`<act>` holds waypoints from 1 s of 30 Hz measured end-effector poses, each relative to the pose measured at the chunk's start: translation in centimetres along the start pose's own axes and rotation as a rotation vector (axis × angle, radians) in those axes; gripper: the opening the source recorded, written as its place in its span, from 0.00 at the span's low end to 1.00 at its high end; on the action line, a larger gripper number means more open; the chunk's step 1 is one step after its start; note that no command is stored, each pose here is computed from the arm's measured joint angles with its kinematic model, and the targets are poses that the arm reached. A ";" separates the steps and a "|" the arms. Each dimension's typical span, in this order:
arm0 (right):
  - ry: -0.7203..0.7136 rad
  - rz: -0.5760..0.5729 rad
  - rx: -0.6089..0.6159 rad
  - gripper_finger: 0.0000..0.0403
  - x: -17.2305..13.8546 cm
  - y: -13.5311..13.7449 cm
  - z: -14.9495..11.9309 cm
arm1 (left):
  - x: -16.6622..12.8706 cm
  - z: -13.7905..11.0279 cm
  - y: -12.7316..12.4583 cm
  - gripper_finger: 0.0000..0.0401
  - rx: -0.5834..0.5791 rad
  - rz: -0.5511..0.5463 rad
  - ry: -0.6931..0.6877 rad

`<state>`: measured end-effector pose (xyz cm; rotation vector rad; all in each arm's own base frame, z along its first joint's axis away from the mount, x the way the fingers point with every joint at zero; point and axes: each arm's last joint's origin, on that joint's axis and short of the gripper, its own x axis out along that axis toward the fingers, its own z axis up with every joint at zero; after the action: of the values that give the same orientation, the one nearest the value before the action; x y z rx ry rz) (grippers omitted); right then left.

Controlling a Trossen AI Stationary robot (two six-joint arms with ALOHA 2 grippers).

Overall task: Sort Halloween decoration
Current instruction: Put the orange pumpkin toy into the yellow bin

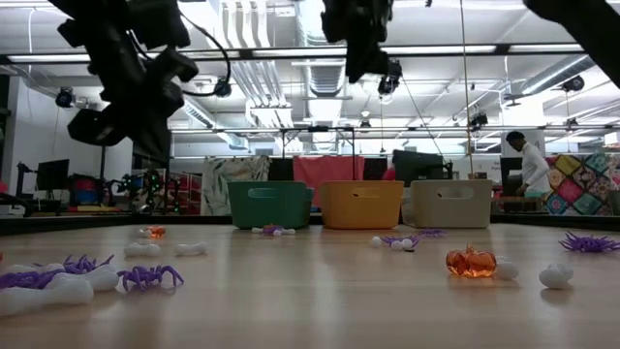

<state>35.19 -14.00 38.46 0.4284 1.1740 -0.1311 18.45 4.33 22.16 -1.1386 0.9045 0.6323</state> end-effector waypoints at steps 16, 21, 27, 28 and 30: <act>-0.178 0.045 -0.196 0.17 -5.5 5.2 -2.7 | 3.9 0.8 0.1 0.10 -0.016 0.164 0.017; -0.175 0.063 -0.246 0.17 -5.4 6.6 -3.1 | 4.5 1.0 0.1 0.10 -0.004 0.178 0.020; -0.152 0.094 -0.330 0.17 -4.7 8.5 -3.5 | 5.3 1.2 -0.2 0.11 0.008 0.167 0.015; -0.149 0.096 -0.333 0.17 -4.6 8.6 -3.5 | 5.4 1.2 -0.1 0.12 0.007 0.173 0.019; -0.147 0.101 -0.333 0.17 -4.4 9.0 -3.6 | 5.6 1.2 -0.1 0.15 0.006 0.180 0.023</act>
<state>33.23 -4.98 43.68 0.1799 1.0039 0.1185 21.71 5.37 17.59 -1.0680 1.0359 0.7633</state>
